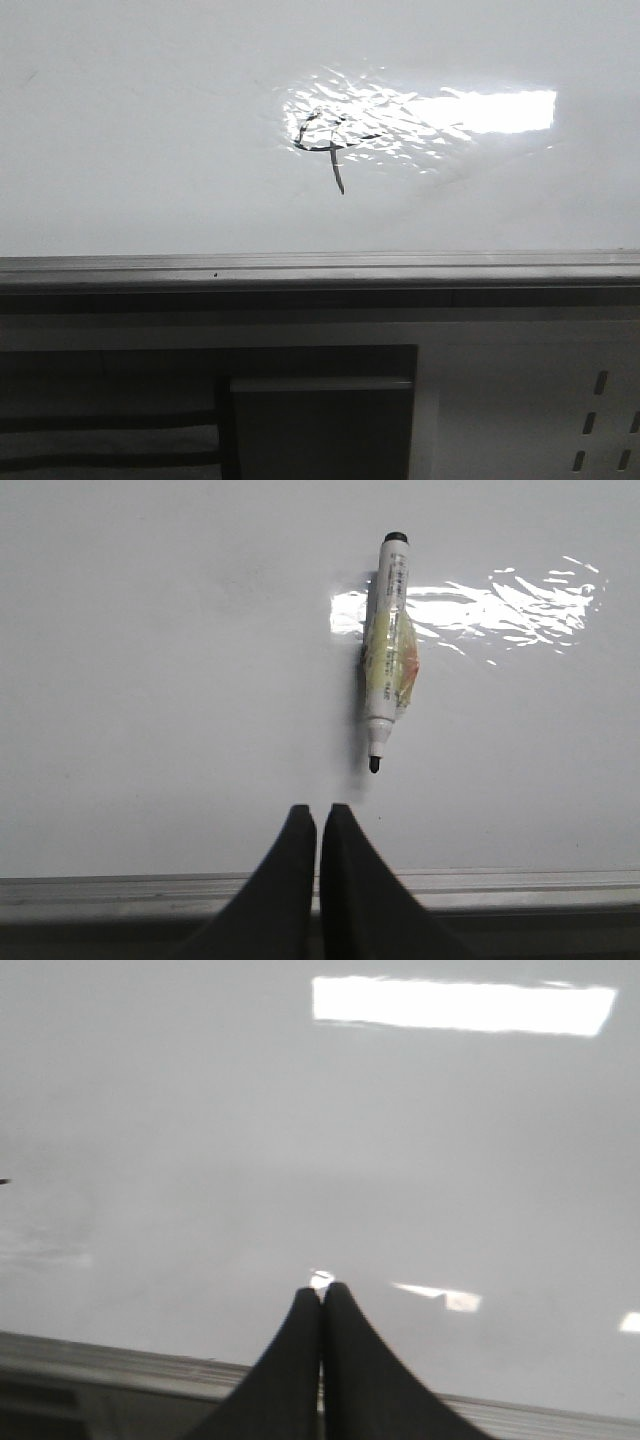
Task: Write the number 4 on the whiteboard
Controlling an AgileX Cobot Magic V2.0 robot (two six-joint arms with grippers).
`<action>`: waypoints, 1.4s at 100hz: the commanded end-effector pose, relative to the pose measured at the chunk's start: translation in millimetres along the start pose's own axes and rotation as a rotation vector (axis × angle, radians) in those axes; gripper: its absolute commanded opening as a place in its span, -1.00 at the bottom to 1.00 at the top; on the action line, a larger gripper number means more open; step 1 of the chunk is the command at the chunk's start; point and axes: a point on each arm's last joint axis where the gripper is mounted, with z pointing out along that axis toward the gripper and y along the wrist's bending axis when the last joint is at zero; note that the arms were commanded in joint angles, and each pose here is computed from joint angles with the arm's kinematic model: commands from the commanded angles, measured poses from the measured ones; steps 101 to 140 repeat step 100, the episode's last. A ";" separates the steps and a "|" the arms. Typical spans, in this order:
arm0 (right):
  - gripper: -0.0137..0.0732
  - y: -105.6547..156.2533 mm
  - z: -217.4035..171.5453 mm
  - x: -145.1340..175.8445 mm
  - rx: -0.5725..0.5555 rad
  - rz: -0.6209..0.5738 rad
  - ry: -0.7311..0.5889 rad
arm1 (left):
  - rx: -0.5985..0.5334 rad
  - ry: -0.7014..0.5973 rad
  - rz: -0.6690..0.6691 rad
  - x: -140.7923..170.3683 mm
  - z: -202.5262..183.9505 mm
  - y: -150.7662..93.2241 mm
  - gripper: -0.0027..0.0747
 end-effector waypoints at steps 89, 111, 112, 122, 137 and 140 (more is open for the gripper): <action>-0.85 0.8 -8.4 61.0 0.092 0.001 -0.227 | 0.002 -0.086 -0.012 -0.5 -1.2 0.3 -0.98; -0.85 0.8 -8.4 61.0 0.092 0.001 -0.227 | 0.002 -0.086 -0.012 -0.5 -1.2 0.3 -0.98; -0.85 0.8 -8.4 61.0 0.092 0.001 -0.227 | 0.002 -0.086 -0.012 -0.5 -1.2 0.3 -0.98; -0.85 0.8 -8.4 61.0 0.092 0.001 -0.227 | 0.002 -0.086 -0.012 -0.5 -1.2 0.3 -0.98; -0.85 0.8 -8.4 61.0 0.092 0.001 -0.227 | 0.002 -0.086 -0.012 -0.5 -1.2 0.3 -0.98; -0.85 0.8 -8.4 61.0 0.092 0.001 -0.227 | 0.002 -0.086 -0.012 -0.5 -1.2 0.3 -0.98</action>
